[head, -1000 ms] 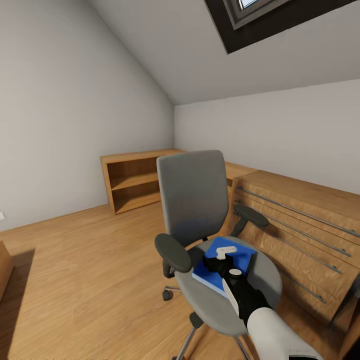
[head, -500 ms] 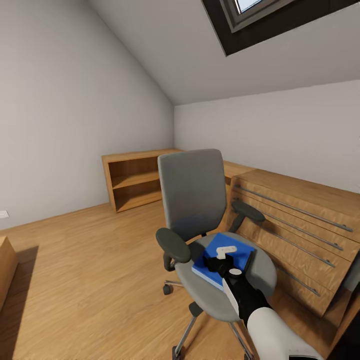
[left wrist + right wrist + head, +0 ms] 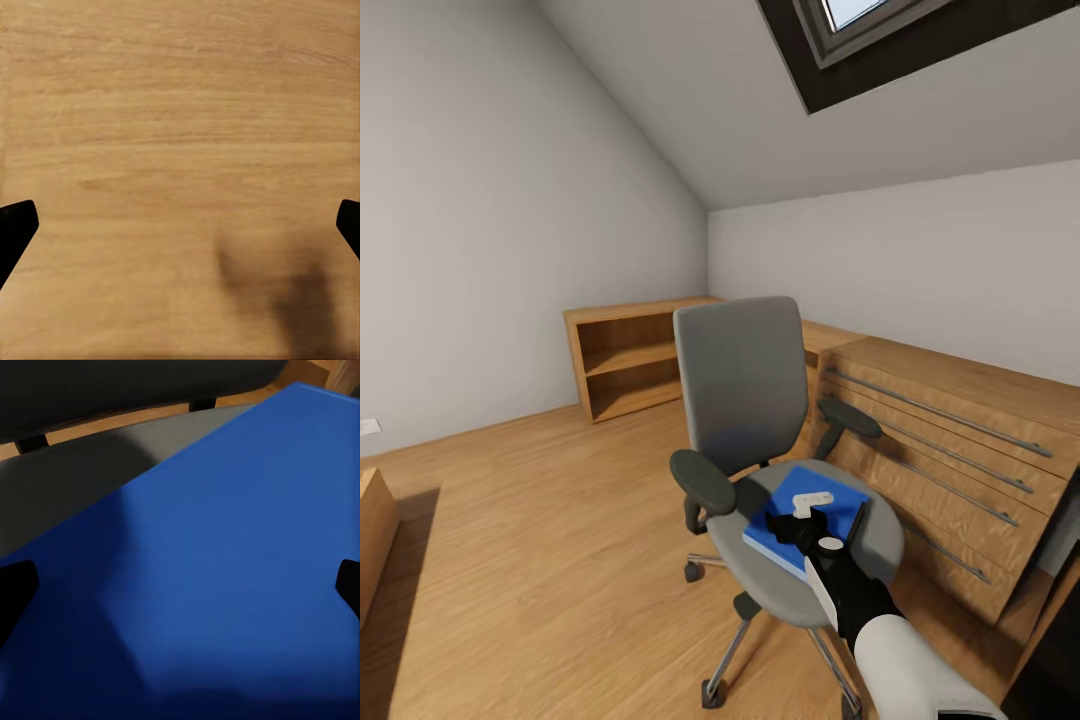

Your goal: In the bedroom, organize the workspace by keeping the computer under the desk, ensuring the monitor is on the desk, placing the keyboard on the desk next to the monitor, placing the mouse on the desk next to the keyboard, moving the folder from the swivel chair onto the desk next to the mouse, stacking the notebook on top of the folder with the pen on top of the notebook, and positioning the swivel chair next to the desk.

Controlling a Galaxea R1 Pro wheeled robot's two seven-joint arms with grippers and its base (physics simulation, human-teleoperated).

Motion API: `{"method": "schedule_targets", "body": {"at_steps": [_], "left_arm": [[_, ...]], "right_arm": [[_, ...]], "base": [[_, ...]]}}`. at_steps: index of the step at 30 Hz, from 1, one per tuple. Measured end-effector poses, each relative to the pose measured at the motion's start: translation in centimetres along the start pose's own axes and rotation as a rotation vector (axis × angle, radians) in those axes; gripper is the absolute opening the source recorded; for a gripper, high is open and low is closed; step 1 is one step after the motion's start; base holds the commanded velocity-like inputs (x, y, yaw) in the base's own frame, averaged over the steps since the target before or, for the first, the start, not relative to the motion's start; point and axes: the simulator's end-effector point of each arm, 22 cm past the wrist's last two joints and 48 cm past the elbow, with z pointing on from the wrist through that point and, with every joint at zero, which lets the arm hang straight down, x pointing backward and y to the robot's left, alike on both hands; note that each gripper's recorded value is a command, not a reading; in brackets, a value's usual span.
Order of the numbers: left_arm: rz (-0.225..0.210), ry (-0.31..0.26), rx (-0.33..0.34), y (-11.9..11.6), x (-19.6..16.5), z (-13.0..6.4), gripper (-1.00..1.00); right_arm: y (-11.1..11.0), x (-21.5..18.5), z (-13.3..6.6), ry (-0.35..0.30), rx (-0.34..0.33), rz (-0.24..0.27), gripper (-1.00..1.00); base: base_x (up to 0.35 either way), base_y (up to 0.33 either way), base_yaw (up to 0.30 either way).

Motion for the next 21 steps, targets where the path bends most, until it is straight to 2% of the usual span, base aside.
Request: {"method": "schedule_targets", "body": {"at_steps": [9, 12, 18, 21], "left_arm": [[0.001, 0.000, 0.001, 0.0, 0.0, 0.0, 1.00], [0.001, 0.001, 0.001, 0.0, 0.0, 0.0, 1.00], [0.001, 0.001, 0.001, -0.1, 0.1, 0.0, 1.00], [0.000, 0.002, 0.001, -0.1, 0.1, 0.0, 1.00]], "right_arm": [[-0.1, 0.0, 0.0, -0.001, 0.005, 0.003, 1.00], [-0.7, -0.1, 0.0, -0.006, 0.031, 0.004, 1.00], [-2.0, -4.1, -0.4, -0.119, 0.088, 0.013, 1.00], [-2.1, -4.6, -0.5, -0.138, 0.093, 0.015, 1.00]], "base": [[-0.006, -0.002, 0.000], [0.000, 0.000, 0.000], [0.000, 0.000, 0.000], [0.000, 0.000, 0.000]]}}
